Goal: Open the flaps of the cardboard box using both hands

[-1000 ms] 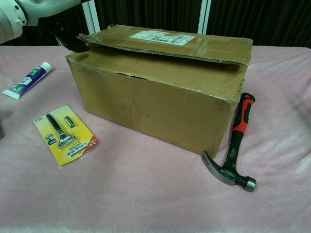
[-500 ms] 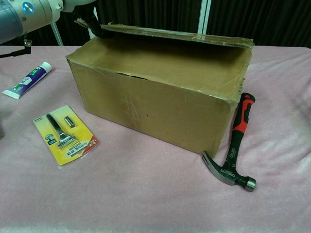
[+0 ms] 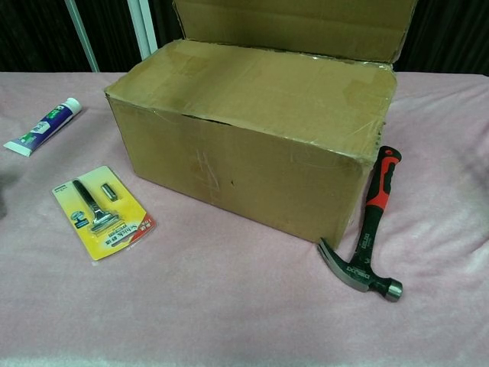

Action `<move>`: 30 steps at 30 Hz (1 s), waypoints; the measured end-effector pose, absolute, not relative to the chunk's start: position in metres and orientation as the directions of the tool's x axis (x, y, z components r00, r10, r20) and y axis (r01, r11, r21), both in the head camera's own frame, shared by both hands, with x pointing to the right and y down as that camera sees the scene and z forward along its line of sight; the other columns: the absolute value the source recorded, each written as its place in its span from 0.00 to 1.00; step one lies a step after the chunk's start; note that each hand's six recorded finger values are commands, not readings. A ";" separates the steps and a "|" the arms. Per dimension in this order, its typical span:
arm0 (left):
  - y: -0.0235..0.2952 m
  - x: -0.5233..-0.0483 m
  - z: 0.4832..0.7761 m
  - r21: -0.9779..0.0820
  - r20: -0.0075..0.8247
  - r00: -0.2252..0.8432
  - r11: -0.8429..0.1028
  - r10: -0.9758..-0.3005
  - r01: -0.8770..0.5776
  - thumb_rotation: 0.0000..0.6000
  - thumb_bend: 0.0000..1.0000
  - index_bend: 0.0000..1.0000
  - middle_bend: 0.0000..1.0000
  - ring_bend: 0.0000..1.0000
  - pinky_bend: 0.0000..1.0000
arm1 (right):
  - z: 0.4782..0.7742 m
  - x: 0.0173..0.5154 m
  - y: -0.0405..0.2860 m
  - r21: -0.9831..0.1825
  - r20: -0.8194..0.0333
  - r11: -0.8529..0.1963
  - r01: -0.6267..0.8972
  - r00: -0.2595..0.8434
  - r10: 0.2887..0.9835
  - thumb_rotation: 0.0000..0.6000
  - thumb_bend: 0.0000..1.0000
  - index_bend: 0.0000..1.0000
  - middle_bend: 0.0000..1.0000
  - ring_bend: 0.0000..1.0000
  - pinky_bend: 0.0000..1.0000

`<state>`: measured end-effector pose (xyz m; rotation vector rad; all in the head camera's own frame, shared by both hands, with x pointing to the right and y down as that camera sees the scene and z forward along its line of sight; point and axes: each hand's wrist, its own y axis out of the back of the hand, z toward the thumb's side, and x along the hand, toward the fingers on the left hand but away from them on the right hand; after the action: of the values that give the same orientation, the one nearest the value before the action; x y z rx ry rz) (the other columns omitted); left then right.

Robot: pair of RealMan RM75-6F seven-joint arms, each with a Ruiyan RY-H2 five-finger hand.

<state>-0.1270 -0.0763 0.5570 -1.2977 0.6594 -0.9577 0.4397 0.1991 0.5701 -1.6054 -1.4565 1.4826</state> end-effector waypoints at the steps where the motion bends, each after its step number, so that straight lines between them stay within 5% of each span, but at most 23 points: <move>1: -0.082 -0.124 0.556 -0.975 0.101 0.476 0.007 -0.874 0.222 1.00 0.29 0.00 0.00 0.00 0.00 | 0.570 0.440 0.199 -0.885 -0.374 -0.294 0.361 -0.174 0.911 1.00 0.20 0.00 0.02 0.02 0.23; 12: -0.128 -0.086 0.576 -0.959 0.116 0.405 0.004 -0.907 0.284 1.00 0.29 0.00 0.00 0.00 0.00 | 0.570 0.445 0.197 -0.876 -0.383 -0.288 0.388 -0.193 0.903 1.00 0.20 0.00 0.02 0.02 0.23; 22: -0.111 -0.097 0.579 -0.979 0.143 0.431 -0.064 -0.891 0.193 1.00 0.23 0.00 0.00 0.00 0.00 | 0.568 0.445 0.196 -0.876 -0.380 -0.286 0.388 -0.191 0.905 1.00 0.20 0.00 0.02 0.02 0.23; 30: -0.069 -0.159 0.559 -0.988 0.149 0.429 -0.120 -0.891 0.094 1.00 0.20 0.00 0.00 0.00 0.00 | 0.558 0.442 0.185 -0.886 -0.346 -0.252 0.389 -0.195 0.918 1.00 0.23 0.00 0.02 0.02 0.23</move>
<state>-0.1587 -0.0686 0.5595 -1.4401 0.7563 -0.9938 0.4415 0.1849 0.5583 -1.5918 -1.5246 1.4546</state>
